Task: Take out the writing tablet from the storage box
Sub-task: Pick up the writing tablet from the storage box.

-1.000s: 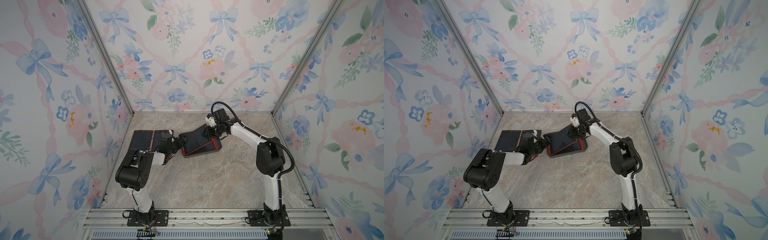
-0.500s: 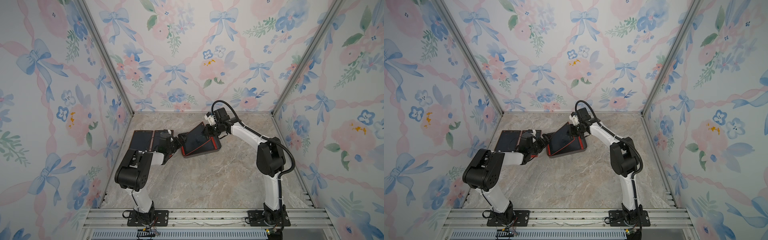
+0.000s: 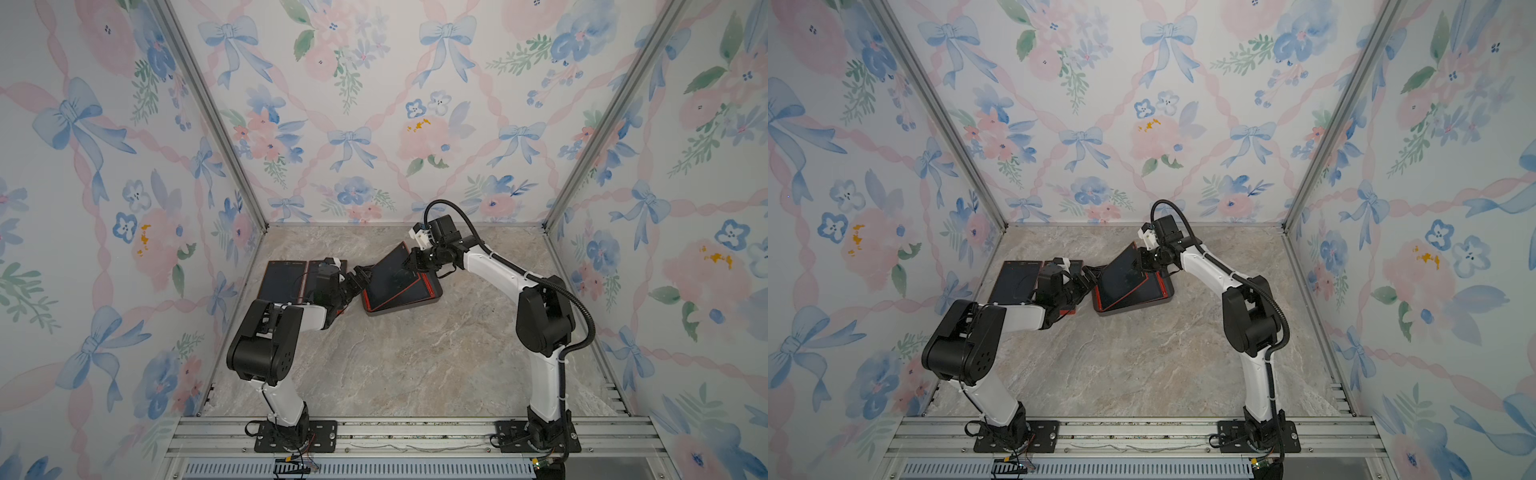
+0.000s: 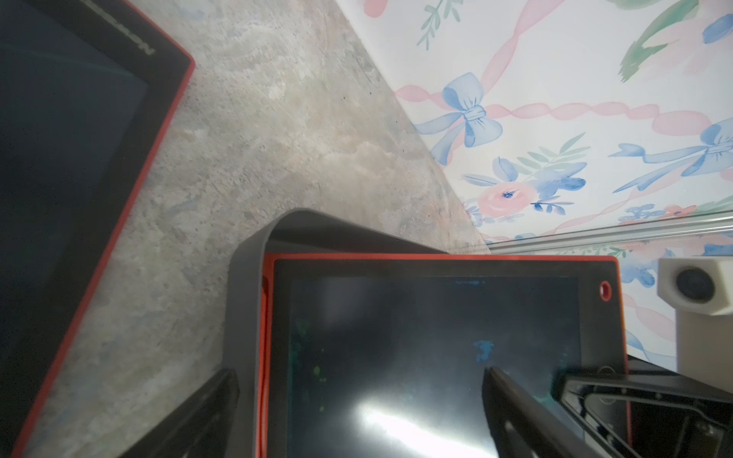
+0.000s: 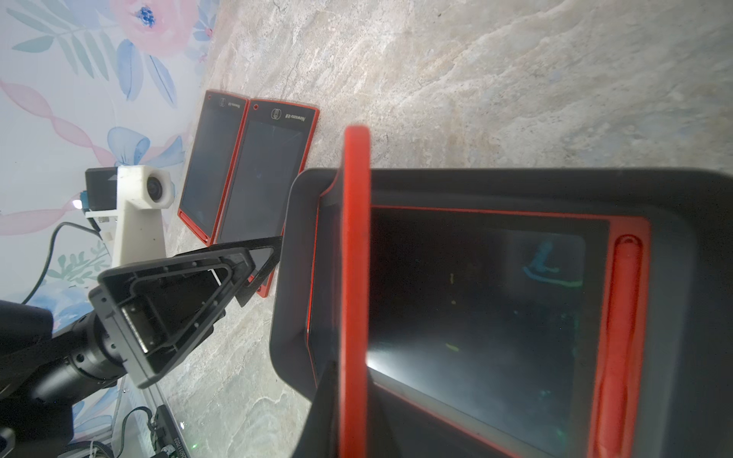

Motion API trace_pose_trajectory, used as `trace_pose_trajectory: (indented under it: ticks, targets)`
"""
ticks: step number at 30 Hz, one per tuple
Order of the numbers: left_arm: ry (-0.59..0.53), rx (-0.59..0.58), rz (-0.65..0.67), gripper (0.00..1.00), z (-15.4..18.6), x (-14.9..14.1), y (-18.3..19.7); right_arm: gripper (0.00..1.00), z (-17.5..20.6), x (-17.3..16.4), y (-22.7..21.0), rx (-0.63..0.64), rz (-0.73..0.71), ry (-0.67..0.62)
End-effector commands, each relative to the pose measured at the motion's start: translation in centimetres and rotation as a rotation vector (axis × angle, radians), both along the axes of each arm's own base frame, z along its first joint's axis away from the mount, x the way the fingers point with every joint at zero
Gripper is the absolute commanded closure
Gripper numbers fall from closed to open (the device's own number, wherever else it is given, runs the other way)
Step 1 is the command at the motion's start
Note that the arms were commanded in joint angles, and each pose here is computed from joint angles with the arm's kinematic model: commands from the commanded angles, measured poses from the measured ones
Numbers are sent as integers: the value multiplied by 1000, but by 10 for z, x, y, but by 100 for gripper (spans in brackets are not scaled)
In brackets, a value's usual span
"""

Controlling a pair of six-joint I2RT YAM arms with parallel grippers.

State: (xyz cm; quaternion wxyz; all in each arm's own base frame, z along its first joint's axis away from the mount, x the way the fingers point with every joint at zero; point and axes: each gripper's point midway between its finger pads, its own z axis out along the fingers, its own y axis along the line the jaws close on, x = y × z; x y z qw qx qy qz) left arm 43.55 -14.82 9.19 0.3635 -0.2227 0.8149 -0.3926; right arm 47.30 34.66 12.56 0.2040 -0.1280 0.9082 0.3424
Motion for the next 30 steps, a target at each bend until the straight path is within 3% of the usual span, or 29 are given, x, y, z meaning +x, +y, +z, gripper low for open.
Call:
trace_pose_trajectory:
  ticks: [1, 23, 30]
  targets:
    - [-22, -2, -1, 2, 9, -2, 4, 100, -18, 5, -23, -101, -52, -12]
    - [-77, -6, 19, 2, 32, -4, 14, 100, 66, 20, -53, 74, -199, -159]
    - [-73, -5, 20, 2, 30, -5, 14, 100, 73, 20, -55, 120, -203, -150]
